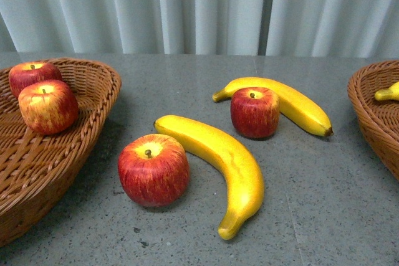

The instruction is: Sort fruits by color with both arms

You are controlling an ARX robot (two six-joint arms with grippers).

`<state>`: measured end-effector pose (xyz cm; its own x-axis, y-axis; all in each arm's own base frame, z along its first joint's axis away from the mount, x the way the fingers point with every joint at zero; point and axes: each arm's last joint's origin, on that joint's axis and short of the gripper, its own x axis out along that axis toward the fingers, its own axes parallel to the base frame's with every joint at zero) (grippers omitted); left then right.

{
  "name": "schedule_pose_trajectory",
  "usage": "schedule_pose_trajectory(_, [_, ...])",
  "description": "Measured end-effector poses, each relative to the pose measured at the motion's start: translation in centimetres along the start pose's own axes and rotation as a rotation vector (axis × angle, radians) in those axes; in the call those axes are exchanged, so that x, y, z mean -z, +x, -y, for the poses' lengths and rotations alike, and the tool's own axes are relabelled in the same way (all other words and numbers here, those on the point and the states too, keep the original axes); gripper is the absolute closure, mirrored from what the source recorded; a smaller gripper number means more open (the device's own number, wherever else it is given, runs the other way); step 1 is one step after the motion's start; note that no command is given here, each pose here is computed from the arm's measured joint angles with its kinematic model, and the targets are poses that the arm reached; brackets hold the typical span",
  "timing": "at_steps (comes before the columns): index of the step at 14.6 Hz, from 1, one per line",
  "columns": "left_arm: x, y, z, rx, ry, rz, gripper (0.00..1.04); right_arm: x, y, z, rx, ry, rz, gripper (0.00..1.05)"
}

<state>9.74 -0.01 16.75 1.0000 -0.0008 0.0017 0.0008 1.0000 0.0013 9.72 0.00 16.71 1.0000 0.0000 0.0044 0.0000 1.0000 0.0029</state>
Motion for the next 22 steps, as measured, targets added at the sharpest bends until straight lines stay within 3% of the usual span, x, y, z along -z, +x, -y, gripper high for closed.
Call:
schedule_pose_trajectory(20, [0.0, 0.0, 0.0, 0.0, 0.0, 0.0, 0.07, 0.0, 0.0, 0.0, 0.0, 0.0, 0.0, 0.06])
schedule_pose_trajectory(21, [0.2, -0.02, 0.03, -0.037, -0.017, -0.064, 0.07, 0.0, 0.0, 0.0, 0.0, 0.0, 0.0, 0.06])
schedule_pose_trajectory(22, [-0.14, 0.29, 0.2, -0.177, -0.021, -0.257, 0.07, 0.01, 0.0, 0.0, 0.002, 0.002, -0.001, 0.06])
